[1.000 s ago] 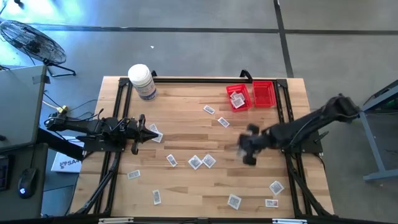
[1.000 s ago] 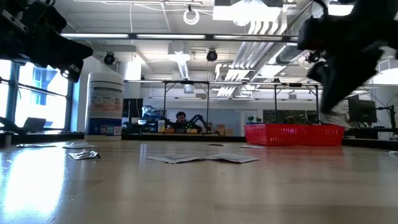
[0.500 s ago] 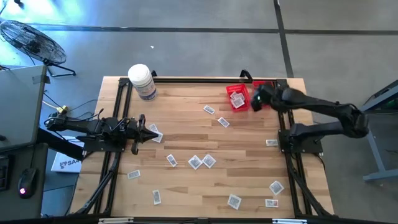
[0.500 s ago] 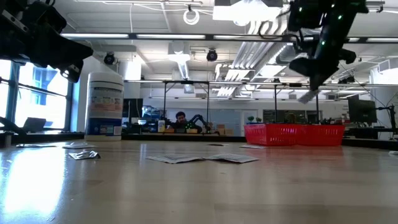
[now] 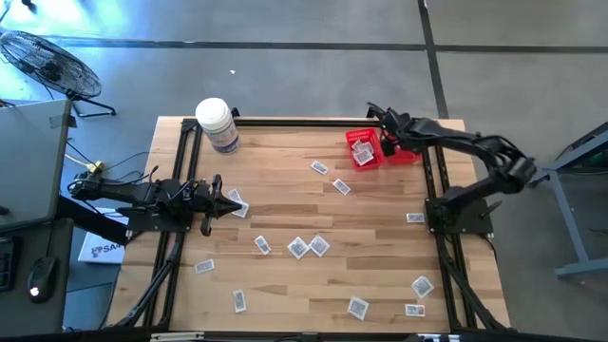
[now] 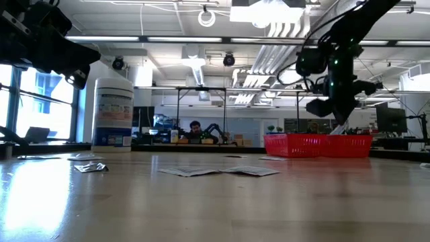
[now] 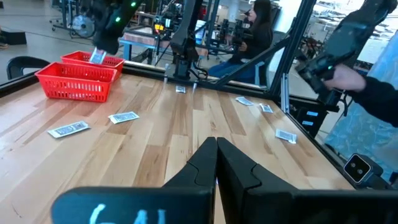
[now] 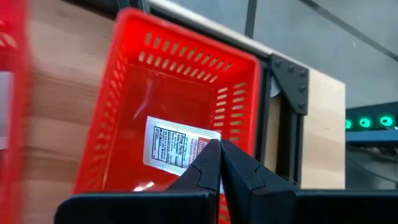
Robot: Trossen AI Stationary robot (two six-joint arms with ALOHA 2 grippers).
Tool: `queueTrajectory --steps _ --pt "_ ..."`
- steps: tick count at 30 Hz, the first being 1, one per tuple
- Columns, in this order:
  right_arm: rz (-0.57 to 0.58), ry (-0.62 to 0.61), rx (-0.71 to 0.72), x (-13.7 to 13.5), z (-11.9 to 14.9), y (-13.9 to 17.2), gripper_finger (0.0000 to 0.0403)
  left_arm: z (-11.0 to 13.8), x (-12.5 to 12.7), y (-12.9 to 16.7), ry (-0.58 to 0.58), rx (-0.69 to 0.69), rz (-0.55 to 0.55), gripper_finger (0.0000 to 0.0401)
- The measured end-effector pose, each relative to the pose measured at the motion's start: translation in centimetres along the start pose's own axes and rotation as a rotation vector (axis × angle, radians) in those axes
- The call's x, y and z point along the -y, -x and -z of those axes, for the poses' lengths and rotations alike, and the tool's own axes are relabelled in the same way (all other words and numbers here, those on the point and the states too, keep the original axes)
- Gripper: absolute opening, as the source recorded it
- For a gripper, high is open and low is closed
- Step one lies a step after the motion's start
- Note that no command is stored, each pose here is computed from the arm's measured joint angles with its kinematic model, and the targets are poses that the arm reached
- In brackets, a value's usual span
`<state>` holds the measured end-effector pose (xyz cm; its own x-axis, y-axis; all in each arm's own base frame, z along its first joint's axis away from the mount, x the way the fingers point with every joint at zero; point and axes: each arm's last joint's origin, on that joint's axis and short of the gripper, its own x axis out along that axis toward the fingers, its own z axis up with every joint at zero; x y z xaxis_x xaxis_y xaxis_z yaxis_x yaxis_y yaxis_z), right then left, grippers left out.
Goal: Pick & Place First Aid Supplies
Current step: Put the ointment pack into the right red bin
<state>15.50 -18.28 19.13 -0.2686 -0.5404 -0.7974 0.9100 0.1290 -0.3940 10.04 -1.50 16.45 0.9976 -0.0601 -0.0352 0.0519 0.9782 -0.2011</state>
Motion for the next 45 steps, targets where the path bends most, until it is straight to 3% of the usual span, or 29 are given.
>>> queueTrajectory --steps 7,12,22,30,38,45 --pt "-0.023 0.050 -0.043 -1.1 -0.4 -2.2 0.0006 0.0 0.0 0.0 0.000 0.000 0.000 0.0001" --pt "-0.028 0.093 -0.039 -1.0 -0.4 -2.1 0.0035 0.0 0.0 0.0 0.000 0.000 0.000 0.0001" --pt "-0.083 0.127 0.018 0.0 -2.0 2.5 0.0118 0.0 0.0 0.0 0.000 0.000 0.000 0.0001" --pt "-0.371 0.302 0.112 -5.7 1.6 8.4 0.0129 0.0 0.0 0.0 0.000 0.000 0.000 0.0001" --pt "-0.773 0.452 0.212 -10.7 7.4 14.9 0.0129 0.0 0.0 0.0 0.000 0.000 0.000 0.0001" --pt "-0.960 0.587 0.251 -14.1 12.8 17.9 0.0129 0.0 0.0 0.0 0.000 0.000 0.000 0.0001"
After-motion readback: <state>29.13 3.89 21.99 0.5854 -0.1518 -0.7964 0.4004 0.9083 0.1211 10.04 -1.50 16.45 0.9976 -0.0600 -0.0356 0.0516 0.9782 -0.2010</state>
